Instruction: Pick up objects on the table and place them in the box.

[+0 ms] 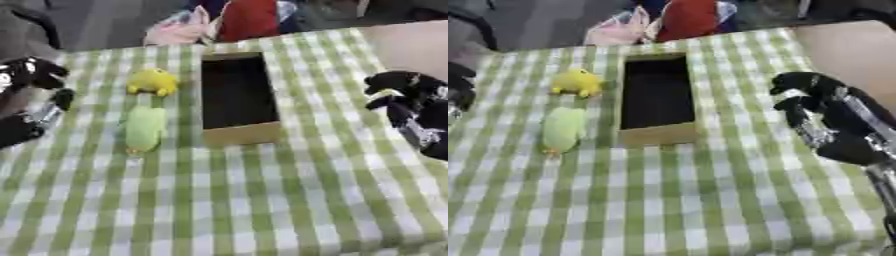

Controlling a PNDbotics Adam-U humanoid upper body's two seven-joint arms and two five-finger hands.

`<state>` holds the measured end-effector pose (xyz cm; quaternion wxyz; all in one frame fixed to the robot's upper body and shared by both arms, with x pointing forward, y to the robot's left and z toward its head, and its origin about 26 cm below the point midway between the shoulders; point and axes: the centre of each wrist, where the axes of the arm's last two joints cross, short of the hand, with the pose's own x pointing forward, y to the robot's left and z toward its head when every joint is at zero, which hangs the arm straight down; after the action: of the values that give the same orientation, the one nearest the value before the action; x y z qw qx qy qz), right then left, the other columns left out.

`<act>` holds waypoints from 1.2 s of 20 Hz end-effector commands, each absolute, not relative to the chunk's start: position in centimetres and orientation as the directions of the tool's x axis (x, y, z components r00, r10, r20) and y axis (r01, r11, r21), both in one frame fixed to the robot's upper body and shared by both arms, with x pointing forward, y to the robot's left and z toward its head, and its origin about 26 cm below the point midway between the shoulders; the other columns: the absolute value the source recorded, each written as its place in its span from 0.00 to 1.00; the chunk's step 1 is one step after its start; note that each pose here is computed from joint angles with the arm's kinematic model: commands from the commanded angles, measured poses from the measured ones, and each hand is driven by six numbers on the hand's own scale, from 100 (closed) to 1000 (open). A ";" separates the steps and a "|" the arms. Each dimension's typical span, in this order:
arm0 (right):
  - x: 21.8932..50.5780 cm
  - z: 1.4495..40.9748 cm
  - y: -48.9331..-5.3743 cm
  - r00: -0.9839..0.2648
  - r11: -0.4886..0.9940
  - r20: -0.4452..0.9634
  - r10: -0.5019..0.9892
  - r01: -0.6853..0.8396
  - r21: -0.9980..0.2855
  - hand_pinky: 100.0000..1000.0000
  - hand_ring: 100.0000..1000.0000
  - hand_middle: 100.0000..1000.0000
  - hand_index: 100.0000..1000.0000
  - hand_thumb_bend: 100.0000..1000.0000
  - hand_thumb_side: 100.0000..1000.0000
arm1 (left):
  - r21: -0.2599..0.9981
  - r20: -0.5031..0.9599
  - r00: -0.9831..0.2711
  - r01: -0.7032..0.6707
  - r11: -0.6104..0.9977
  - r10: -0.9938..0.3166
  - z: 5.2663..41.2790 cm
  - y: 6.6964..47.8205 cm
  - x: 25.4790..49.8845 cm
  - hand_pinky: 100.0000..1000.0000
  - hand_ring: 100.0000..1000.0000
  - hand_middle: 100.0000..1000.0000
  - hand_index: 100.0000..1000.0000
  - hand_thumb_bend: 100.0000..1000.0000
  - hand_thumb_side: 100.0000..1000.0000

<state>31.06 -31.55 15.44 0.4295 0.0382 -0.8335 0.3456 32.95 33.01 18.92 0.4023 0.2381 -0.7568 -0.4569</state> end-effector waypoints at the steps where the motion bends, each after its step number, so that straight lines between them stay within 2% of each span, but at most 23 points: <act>1: 31.0 16.5 -31.8 -0.652 0.745 0.719 0.241 -0.351 -0.568 0.70 0.93 0.68 0.86 0.00 0.31 | 0.944 0.268 -0.596 0.005 0.330 -0.757 20.6 33.3 33.2 0.69 0.64 0.66 0.76 0.31 0.34; 5: 31.0 16.5 -31.7 -0.652 0.741 0.719 0.239 -0.356 -0.570 0.70 0.93 0.68 0.86 0.00 0.31 | 0.972 0.199 -0.627 0.031 0.231 -0.753 21.2 33.1 34.0 0.68 0.65 0.66 0.76 0.39 0.33; 16: 31.1 16.5 -31.5 -0.653 0.728 0.720 0.233 -0.374 -0.575 0.70 0.93 0.68 0.86 0.00 0.32 | 0.990 0.099 -0.625 0.138 0.015 -0.774 20.4 33.1 37.4 0.67 0.64 0.68 0.78 0.56 0.43; 20: 31.2 16.5 -31.4 -0.653 0.725 0.721 0.231 -0.378 -0.575 0.70 0.93 0.68 0.86 0.00 0.32 | 0.990 0.066 -0.604 0.139 -0.023 -0.794 19.7 33.1 38.8 0.66 0.63 0.67 0.79 0.56 0.42; 24: 31.2 16.4 -31.4 -0.650 0.724 0.724 0.232 -0.382 -0.574 0.70 0.93 0.68 0.86 0.00 0.32 | 0.990 0.037 -0.583 0.132 -0.049 -0.812 18.8 33.2 39.8 0.66 0.63 0.66 0.79 0.56 0.37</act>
<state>31.17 -31.17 15.46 0.4253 0.0507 -0.8294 0.3588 39.50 32.76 17.84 0.3637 0.2687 -0.5948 -0.6647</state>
